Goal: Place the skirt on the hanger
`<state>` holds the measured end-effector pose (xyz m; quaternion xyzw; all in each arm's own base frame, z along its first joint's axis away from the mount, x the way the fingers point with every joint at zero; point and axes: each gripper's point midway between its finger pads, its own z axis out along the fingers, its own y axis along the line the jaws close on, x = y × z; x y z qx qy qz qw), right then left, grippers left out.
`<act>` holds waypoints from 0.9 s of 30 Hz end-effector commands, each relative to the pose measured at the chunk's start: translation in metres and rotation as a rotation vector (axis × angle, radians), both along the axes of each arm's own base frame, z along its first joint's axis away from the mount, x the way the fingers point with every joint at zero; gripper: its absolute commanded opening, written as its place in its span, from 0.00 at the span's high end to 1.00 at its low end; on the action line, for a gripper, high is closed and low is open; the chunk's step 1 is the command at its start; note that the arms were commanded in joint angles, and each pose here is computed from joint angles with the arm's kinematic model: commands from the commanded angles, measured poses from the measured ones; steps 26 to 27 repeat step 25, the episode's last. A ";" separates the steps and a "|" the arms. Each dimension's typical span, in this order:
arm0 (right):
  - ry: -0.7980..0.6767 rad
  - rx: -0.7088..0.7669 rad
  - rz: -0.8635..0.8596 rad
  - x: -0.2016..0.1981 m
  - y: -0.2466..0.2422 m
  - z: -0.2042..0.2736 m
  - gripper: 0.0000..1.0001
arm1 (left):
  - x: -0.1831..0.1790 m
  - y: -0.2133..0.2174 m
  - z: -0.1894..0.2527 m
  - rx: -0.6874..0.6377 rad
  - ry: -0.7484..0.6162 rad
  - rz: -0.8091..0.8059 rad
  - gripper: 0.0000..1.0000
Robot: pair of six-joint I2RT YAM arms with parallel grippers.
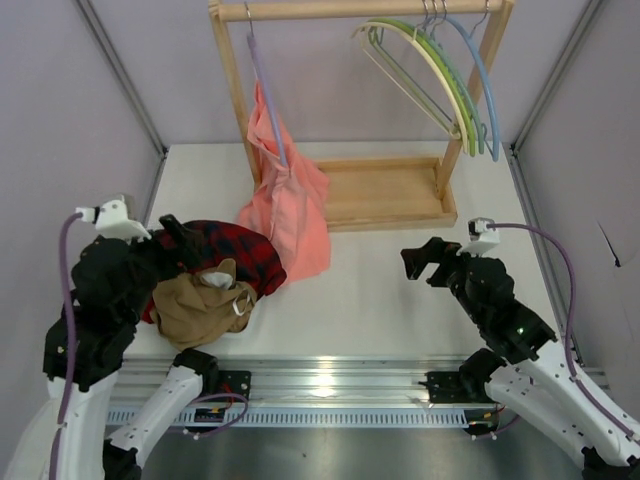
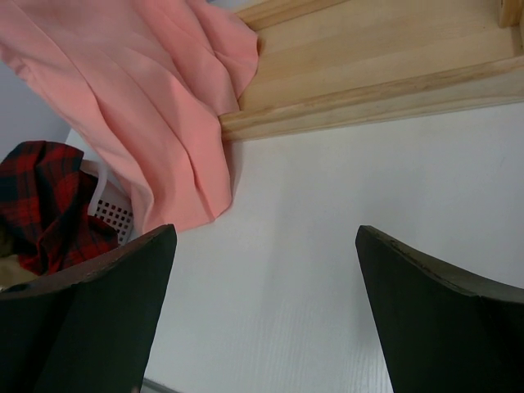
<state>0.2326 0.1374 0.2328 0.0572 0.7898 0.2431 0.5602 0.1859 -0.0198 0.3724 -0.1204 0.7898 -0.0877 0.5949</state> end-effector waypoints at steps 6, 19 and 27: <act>-0.084 0.070 -0.013 -0.007 -0.007 0.016 0.01 | -0.023 -0.007 -0.060 -0.100 0.035 -0.026 0.01; -0.094 0.080 0.004 -0.005 -0.001 0.024 0.01 | -0.012 -0.019 -0.071 -0.114 0.009 -0.075 0.01; -0.108 0.065 -0.036 -0.002 -0.008 0.025 0.00 | -0.009 -0.024 -0.069 -0.121 -0.013 -0.102 0.00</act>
